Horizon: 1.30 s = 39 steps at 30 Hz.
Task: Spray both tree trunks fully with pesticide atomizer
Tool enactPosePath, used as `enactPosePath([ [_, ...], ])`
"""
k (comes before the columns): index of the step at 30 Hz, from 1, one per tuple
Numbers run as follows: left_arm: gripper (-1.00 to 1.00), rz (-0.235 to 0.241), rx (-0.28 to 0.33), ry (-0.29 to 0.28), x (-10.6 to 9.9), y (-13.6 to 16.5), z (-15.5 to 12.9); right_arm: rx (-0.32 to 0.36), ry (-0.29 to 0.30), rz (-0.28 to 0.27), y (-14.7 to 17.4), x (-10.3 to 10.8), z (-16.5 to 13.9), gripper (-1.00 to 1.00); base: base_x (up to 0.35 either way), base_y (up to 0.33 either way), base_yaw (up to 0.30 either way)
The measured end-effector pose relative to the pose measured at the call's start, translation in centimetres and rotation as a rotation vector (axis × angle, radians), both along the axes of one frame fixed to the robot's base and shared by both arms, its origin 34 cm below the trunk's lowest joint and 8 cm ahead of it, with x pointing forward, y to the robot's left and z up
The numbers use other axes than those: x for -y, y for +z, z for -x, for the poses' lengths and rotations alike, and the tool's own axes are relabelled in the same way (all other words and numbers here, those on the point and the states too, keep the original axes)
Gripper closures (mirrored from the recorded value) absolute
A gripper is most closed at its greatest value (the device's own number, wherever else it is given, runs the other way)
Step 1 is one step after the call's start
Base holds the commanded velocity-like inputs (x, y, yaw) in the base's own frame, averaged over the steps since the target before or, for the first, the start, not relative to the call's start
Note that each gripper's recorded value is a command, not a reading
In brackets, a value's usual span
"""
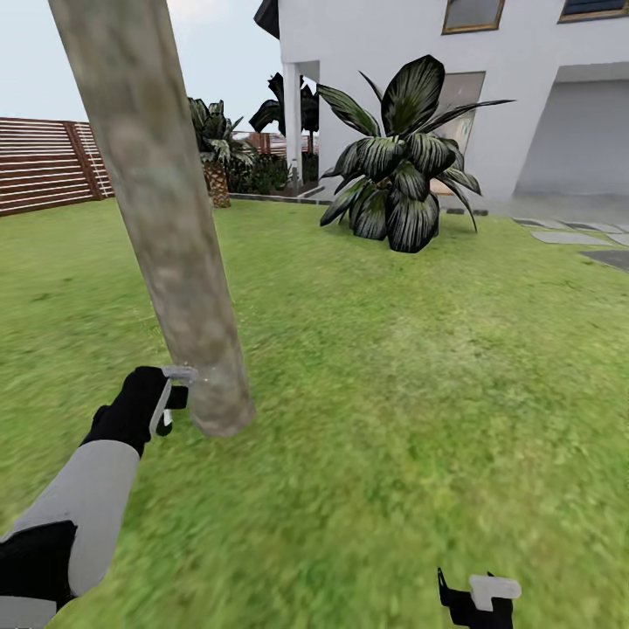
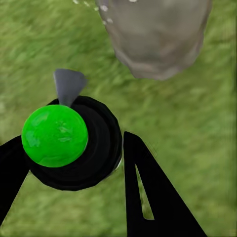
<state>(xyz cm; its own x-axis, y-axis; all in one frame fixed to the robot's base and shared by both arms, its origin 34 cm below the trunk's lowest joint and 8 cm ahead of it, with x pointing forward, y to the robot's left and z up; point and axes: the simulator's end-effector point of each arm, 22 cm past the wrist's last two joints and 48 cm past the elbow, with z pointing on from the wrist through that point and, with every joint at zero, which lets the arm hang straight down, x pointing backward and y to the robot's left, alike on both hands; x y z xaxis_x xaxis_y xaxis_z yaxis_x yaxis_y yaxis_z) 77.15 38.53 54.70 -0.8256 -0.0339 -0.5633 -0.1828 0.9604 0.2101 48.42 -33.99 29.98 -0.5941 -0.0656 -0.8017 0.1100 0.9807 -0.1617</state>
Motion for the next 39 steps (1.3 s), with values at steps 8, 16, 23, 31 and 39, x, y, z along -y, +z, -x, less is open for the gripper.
enactPosePath([
  [8, 1.00, -0.010, -0.010, -0.011, 0.1, -0.4, 0.3, 0.000, 0.000, 0.000, 0.0, 0.0, 0.0, -1.00, 0.283, 0.143, 0.054],
  [16, 1.00, -0.021, -0.005, 0.001, -1.1, -0.2, 0.4, 0.000, 0.000, 0.000, 0.0, 0.0, 0.0, -1.00, 0.150, 0.150, 0.269],
  [23, 1.00, 0.033, -0.006, -0.082, -3.0, 0.2, 0.4, 0.000, 0.000, 0.000, 0.0, 0.0, 0.0, -1.00, 0.002, 0.002, 0.206],
  [31, 1.00, -0.015, -0.040, -0.240, 3.2, -0.4, -0.5, 0.000, 0.000, 0.000, 0.0, 0.0, 0.0, -1.00, 0.000, -0.008, 0.006],
  [39, 1.00, 0.003, 0.010, -0.210, 2.7, 1.4, -1.4, 0.001, 0.000, 0.000, 0.0, 0.0, 0.0, -1.00, 0.059, -0.243, 0.000],
])
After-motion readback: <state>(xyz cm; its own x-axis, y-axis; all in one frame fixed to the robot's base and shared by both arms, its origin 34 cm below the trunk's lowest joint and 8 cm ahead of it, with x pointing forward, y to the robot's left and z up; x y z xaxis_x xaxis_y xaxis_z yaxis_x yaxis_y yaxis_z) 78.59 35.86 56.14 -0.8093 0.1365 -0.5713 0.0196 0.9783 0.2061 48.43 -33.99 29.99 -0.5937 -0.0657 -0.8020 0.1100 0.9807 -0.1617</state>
